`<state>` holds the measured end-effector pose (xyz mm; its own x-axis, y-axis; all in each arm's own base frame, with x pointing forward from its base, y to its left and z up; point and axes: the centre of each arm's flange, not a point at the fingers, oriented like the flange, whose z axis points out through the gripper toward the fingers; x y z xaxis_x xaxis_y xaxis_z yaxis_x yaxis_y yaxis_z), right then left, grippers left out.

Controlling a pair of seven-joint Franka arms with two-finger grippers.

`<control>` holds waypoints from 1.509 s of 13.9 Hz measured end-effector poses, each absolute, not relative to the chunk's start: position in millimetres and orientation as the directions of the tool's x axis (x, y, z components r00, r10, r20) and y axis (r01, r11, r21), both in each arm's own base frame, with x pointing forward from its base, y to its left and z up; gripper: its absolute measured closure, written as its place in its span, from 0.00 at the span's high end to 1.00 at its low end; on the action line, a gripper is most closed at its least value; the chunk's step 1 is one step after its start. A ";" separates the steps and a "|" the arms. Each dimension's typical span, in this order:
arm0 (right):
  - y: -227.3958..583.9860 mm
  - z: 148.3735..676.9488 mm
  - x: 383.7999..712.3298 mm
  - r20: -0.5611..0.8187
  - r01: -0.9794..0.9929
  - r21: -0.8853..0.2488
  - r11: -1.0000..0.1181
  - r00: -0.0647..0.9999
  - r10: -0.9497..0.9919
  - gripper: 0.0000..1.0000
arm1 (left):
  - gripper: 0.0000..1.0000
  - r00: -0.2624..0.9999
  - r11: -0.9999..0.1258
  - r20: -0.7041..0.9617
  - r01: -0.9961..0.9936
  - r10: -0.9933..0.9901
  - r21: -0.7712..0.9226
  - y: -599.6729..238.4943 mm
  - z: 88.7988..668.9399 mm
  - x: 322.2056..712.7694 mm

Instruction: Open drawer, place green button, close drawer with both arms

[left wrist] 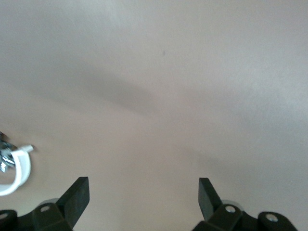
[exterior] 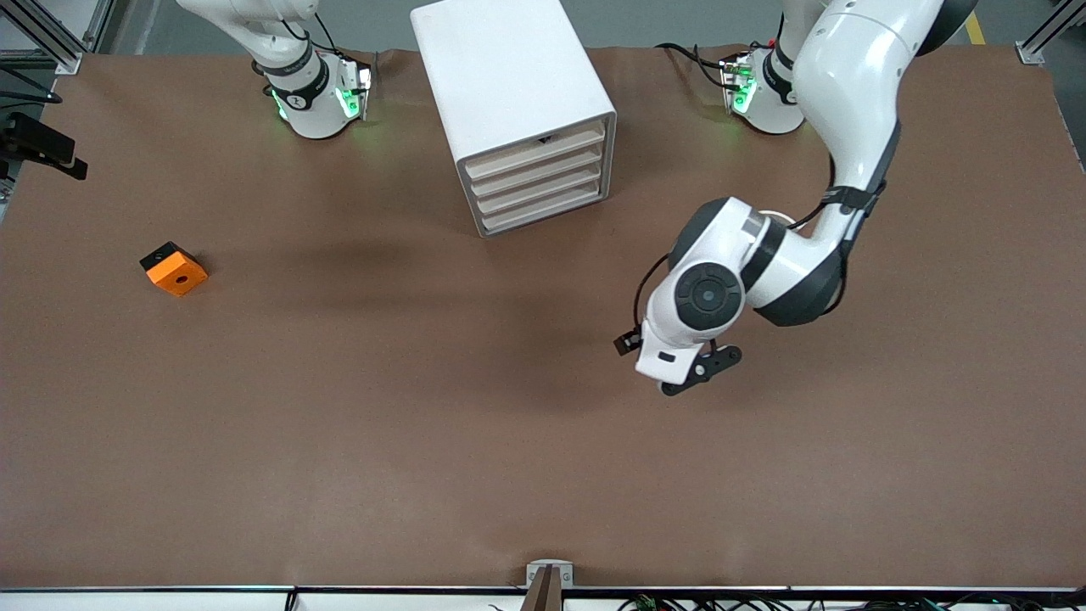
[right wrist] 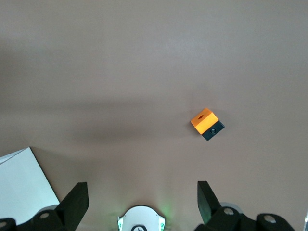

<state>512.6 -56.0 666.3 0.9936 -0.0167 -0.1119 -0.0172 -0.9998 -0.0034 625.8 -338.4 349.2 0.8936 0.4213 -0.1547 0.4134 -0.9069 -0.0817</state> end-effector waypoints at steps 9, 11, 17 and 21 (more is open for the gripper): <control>-40.6 655.1 518.7 -0.087 -0.035 -0.013 -0.999 0.996 -0.034 1.00 | 1.00 0.954 -0.973 -0.202 0.202 0.221 -0.110 -269.6 403.4 631.9; -45.2 653.7 515.4 -0.082 -0.044 -0.014 -0.999 0.996 -0.042 1.00 | 1.00 0.964 -0.986 -0.223 0.117 0.142 -0.121 -243.8 433.4 627.2; -45.7 654.3 511.0 -0.078 -0.044 -0.017 -0.999 0.996 -0.043 1.00 | 1.00 0.969 -0.995 -0.244 -0.058 -0.036 -0.082 -128.6 505.8 595.9; -45.7 653.9 511.0 -0.078 -0.044 -0.017 -0.999 0.996 -0.042 1.00 | 1.00 0.989 -0.999 -0.146 -0.040 -0.034 -0.035 -60.5 533.6 545.5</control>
<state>511.0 -45.7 653.9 0.9960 -0.0424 -0.0782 -0.0438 -0.9989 -0.0169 545.5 -60.5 533.6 0.9887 -0.0345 -0.1457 -0.0400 -0.9986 -0.0352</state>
